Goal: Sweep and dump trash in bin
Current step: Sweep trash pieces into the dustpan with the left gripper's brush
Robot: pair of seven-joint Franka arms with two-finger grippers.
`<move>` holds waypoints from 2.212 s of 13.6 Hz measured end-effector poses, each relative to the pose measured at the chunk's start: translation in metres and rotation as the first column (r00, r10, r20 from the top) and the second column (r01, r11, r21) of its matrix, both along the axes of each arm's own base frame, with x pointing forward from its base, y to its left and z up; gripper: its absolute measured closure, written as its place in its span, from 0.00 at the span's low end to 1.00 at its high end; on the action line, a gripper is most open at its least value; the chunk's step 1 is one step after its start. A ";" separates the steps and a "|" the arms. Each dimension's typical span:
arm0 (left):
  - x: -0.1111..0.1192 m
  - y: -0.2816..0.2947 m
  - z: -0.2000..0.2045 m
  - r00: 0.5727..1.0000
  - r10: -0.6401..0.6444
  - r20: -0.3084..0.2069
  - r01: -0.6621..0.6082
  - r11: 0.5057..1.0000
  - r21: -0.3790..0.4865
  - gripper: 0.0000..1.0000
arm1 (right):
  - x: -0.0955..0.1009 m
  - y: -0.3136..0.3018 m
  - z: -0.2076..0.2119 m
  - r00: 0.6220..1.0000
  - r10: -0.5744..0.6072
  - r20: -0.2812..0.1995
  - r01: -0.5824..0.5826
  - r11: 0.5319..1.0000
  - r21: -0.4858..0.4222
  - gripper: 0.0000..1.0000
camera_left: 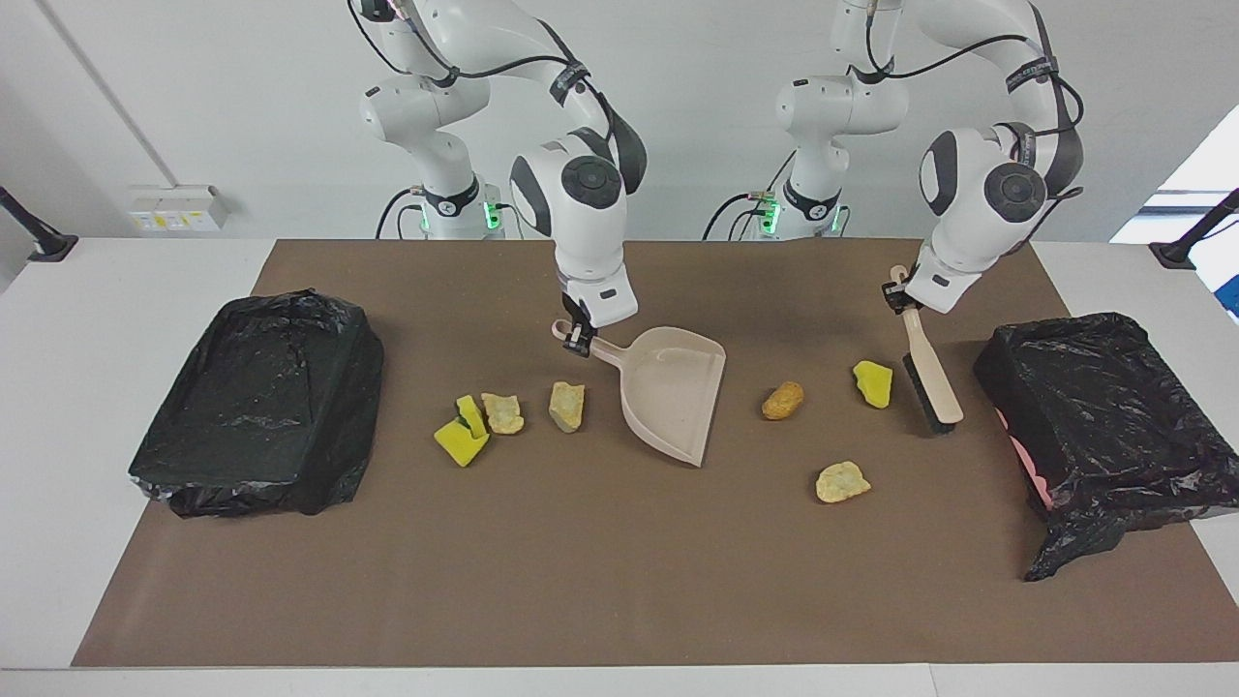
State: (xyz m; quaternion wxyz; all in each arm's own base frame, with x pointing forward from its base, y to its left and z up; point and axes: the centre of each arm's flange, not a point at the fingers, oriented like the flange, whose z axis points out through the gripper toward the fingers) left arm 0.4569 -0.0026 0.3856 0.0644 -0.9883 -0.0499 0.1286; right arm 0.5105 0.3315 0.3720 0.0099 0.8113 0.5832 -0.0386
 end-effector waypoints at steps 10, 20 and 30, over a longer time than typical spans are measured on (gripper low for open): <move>-0.002 -0.114 -0.024 0.987 0.139 0.082 -0.133 0.988 -0.080 0.73 | -0.004 0.011 -0.011 1.000 -0.003 -0.002 0.003 1.000 -0.007 0.67; -0.042 -0.263 -0.008 0.984 -0.146 0.097 0.160 0.975 -0.156 0.73 | -0.004 0.011 -0.011 1.000 -0.010 -0.002 0.010 1.000 -0.007 0.67; 0.035 -0.207 0.062 0.919 -0.337 0.206 0.373 0.912 -0.171 0.73 | -0.005 0.011 -0.012 1.000 -0.026 -0.001 0.026 1.000 -0.008 0.67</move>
